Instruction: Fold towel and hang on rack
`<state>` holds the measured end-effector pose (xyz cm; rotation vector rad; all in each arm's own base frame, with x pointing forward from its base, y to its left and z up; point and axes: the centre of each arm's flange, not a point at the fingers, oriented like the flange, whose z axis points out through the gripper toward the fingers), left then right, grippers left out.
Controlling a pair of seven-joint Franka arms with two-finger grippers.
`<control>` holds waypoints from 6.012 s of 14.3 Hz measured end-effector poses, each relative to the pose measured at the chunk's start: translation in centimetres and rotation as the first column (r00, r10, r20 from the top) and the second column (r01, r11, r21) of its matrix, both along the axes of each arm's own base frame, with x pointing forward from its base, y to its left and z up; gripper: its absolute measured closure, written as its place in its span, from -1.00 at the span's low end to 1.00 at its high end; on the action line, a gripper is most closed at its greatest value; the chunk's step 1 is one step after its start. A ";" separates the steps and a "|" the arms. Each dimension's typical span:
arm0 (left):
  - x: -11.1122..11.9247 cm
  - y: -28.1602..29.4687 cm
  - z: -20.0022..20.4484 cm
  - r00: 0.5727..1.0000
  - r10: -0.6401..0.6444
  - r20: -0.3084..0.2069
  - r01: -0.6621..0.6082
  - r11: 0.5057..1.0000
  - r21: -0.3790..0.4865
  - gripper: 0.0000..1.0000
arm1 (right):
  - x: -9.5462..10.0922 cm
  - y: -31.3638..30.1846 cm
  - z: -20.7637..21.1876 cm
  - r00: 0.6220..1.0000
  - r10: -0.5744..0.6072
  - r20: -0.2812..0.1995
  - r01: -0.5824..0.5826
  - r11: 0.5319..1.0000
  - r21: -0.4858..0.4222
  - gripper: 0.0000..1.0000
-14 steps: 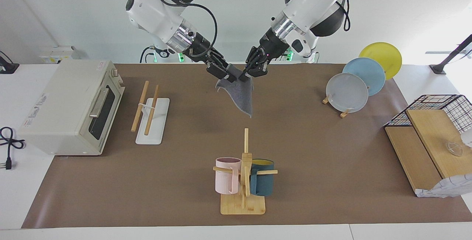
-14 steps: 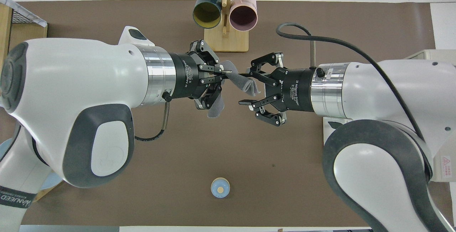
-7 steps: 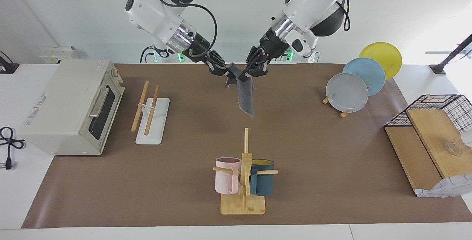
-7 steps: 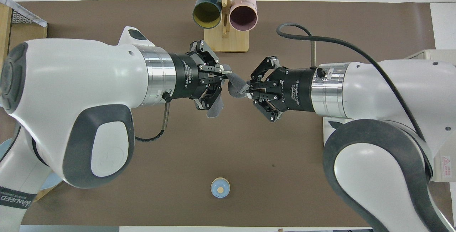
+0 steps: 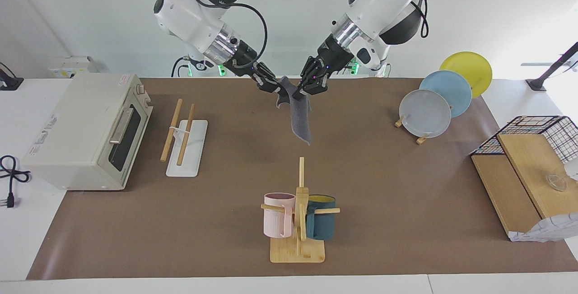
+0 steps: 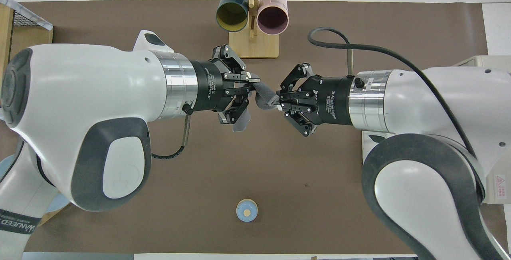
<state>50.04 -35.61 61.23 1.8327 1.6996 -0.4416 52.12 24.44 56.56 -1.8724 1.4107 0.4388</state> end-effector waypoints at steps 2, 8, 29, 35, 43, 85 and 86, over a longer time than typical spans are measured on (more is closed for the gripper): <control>-0.1 0.0 0.1 1.000 0.000 0.002 0.000 1.000 0.000 0.15 | 0.0 0.0 0.0 1.000 0.015 0.014 -0.015 1.000 -0.003 0.96; -0.2 0.0 0.0 1.000 0.000 0.000 0.000 1.000 0.003 -1.00 | -1.2 -0.3 -1.8 0.888 0.436 0.150 -0.374 0.872 -0.317 0.96; 4.1 22.9 -7.8 0.664 -0.726 0.179 0.586 0.654 0.478 -1.00 | -1.6 -12.7 -6.8 0.015 0.987 -0.160 -0.626 -0.115 -0.771 0.96; 4.6 26.8 -5.2 0.316 -0.948 -0.023 0.716 0.223 0.662 -1.00 | -0.8 -14.8 -6.7 -0.164 0.959 -0.231 -0.548 -0.283 -0.787 0.96; 5.4 26.7 -2.3 0.130 -0.974 -0.186 0.778 -0.016 0.628 -1.00 | -1.4 -8.8 -5.8 -0.383 0.887 -0.257 -0.389 -0.407 -0.826 0.96; 4.0 26.0 -1.7 0.085 -0.987 -0.137 0.820 -0.009 0.572 -1.00 | -1.7 -26.3 -8.5 -0.498 0.824 -0.269 -0.450 -0.510 -0.733 0.37; 3.9 26.1 -1.6 0.086 -0.987 -0.137 0.819 -0.008 0.573 -1.00 | -1.7 -26.3 -8.4 -0.498 0.824 -0.269 -0.448 -0.511 -0.734 0.17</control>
